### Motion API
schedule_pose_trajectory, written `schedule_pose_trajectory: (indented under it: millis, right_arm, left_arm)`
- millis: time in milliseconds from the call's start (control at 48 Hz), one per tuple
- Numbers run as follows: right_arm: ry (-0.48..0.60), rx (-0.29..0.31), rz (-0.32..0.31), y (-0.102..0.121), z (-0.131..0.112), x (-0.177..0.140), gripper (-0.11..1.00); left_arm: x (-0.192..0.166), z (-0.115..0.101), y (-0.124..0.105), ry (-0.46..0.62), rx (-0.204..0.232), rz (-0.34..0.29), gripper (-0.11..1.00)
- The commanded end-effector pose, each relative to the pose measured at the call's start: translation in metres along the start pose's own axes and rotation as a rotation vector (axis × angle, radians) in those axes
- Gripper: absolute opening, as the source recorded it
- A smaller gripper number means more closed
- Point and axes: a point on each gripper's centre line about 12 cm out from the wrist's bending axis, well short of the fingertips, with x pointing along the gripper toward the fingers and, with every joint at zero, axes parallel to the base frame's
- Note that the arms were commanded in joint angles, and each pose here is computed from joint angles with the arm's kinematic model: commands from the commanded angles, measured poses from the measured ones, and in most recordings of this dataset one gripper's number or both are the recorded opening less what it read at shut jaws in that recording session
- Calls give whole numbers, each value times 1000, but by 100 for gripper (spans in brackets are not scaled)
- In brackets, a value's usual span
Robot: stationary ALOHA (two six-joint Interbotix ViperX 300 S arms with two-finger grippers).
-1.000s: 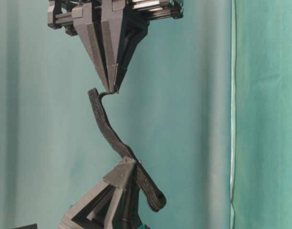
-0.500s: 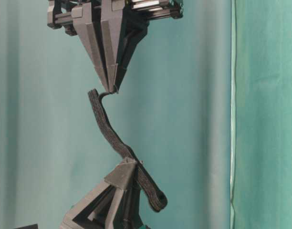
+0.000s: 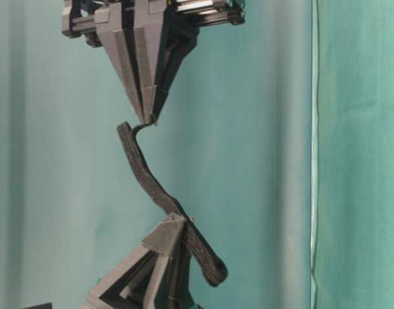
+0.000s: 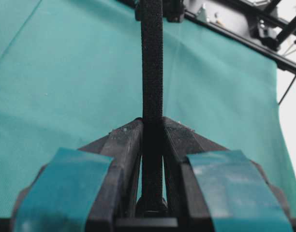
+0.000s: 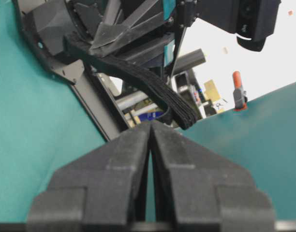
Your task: Peel off the Velcro with your right arm.
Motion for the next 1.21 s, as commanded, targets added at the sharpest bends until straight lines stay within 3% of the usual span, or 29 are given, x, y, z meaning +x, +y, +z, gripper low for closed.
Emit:
schedule_pose_trajectory:
  millis: [0, 479, 771, 1188]
  right_arm:
    - [-23, -2, -30, -9, 8, -2, -9]
    - [-21, 1, -30, -10, 10, -8, -8]
    - [-23, 0, -36, -11, 10, -8, 10]
    - [-24, -2, -32, -11, 9, 0, 9]
  left_arm:
    - [-3, 8, -3, -31, 0, -12, 10]
    - [-3, 8, -3, -31, 0, -12, 10]
    - [-3, 9, -3, -33, 0, -13, 10]
    - [-4, 9, -3, -43, 1, -16, 10]
